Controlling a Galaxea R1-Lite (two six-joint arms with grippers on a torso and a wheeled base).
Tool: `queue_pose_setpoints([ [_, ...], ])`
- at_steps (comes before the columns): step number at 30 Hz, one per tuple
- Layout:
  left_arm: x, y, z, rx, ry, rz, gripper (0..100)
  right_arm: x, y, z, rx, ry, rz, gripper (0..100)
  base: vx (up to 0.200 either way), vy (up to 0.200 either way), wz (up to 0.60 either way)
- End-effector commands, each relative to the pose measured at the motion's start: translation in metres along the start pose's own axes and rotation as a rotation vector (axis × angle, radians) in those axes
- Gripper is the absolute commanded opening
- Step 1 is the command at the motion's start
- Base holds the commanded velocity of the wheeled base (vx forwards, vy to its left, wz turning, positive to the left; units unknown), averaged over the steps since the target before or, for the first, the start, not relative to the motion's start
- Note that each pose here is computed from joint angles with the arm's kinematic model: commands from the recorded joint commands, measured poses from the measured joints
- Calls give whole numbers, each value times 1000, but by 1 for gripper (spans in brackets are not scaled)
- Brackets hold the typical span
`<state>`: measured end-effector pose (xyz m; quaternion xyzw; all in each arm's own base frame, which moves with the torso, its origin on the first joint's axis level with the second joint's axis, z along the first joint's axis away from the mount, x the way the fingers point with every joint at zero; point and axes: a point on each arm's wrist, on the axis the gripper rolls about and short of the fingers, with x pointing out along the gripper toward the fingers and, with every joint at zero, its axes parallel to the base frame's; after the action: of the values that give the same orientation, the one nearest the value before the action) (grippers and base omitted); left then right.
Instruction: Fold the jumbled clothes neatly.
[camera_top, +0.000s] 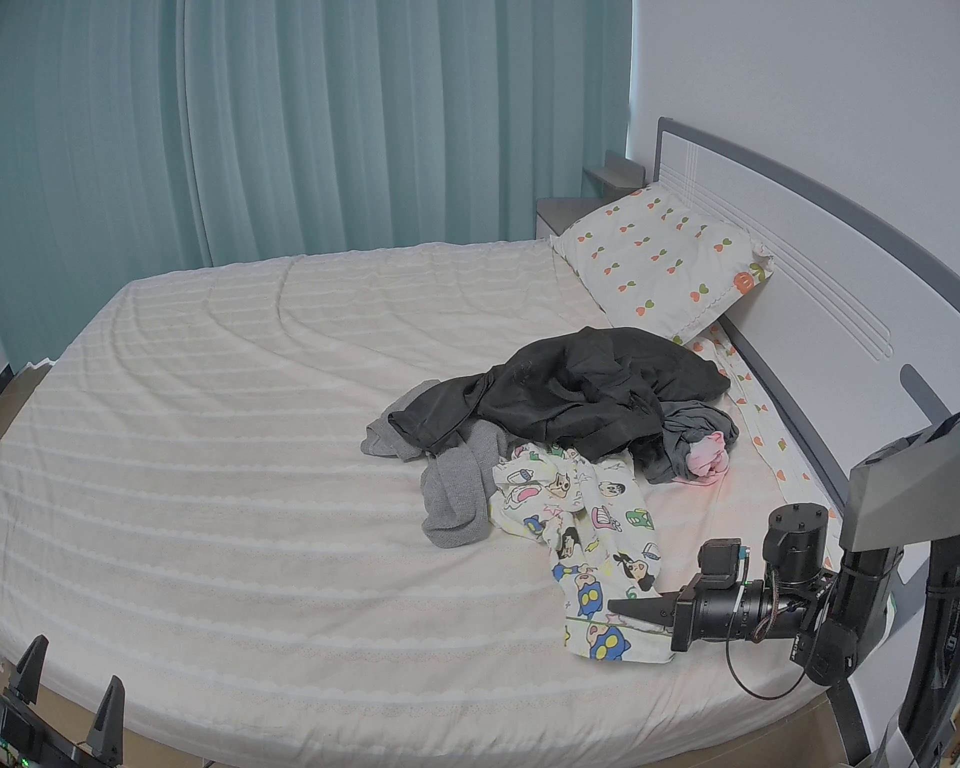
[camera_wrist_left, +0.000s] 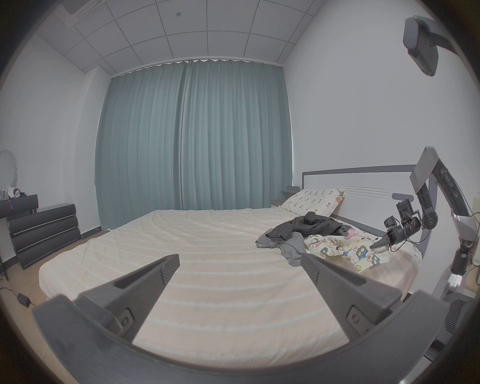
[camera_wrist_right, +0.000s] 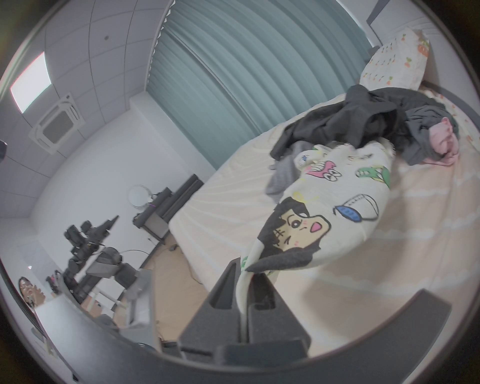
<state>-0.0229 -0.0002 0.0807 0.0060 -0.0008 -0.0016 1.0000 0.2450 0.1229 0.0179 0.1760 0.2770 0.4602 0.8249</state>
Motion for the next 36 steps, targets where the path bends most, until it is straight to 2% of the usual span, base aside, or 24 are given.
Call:
queue_pose_setpoints([
  [1,1,0,-5,8,5,-1,100,-5,48,24,-65,-79,137,0,0,0,0],
  [9,0,0,-1,24,-13,-20,100,-22,95,69,-75,-235,285,0,0,0,0],
  [10,-2,0,17,12,-57,-33,100,-22,99,74,-76,-249,297,0,0,0,0],
  [11,-6,0,46,-9,-121,-39,100,-22,102,80,-79,-260,307,0,0,0,0],
  [12,-5,0,77,-55,-145,-48,100,-22,105,85,-81,-268,312,0,0,0,0],
  [13,-3,0,86,-77,-140,-54,100,-23,106,87,-82,-271,314,0,0,0,0],
  [14,7,0,104,-118,-104,-99,100,-24,111,96,-93,-283,326,0,0,0,0],
  [15,15,-1,113,-112,-75,-165,100,-26,116,103,-104,-293,337,0,0,0,0],
  [16,24,-3,116,-107,-39,-238,100,-27,120,108,-111,-302,344,0,0,0,0],
  [17,25,-3,117,-105,-34,-249,100,-28,121,110,-113,-306,345,0,0,0,0],
  [18,44,-6,116,-104,67,-361,100,-30,131,125,-133,-338,364,0,0,0,0],
  [19,45,-6,115,-105,76,-366,100,-30,132,128,-135,-344,366,0,0,0,0],
  [20,62,-9,113,-119,162,-423,100,-29,137,141,-138,-360,374,0,0,0,0],
  [23,86,-18,107,-151,297,-599,100,-24,143,156,-115,-344,372,0,0,0,0],
  [24,92,-25,104,-168,354,-687,100,-21,148,158,-113,-331,385,0,0,0,0],
  [26,95,-30,100,-178,403,-740,100,-19,156,159,-116,-326,405,0,0,0,0],
  [27,95,-30,100,-178,403,-740,100,-19,156,159,-116,-326,405,0,0,0,0],
  [28,106,-48,88,-179,547,-867,100,-16,169,165,-115,-353,410,0,0,0,0],
  [29,113,-58,81,-165,615,-909,100,-11,176,165,-101,-362,398,0,0,0,0],
  [33,131,-76,60,-142,689,-954,100,-3,195,165,-73,-365,385,0,0,0,0],
  [36,141,-82,52,-141,698,-953,100,-4,199,166,-75,-369,389,0,0,0,0],
])
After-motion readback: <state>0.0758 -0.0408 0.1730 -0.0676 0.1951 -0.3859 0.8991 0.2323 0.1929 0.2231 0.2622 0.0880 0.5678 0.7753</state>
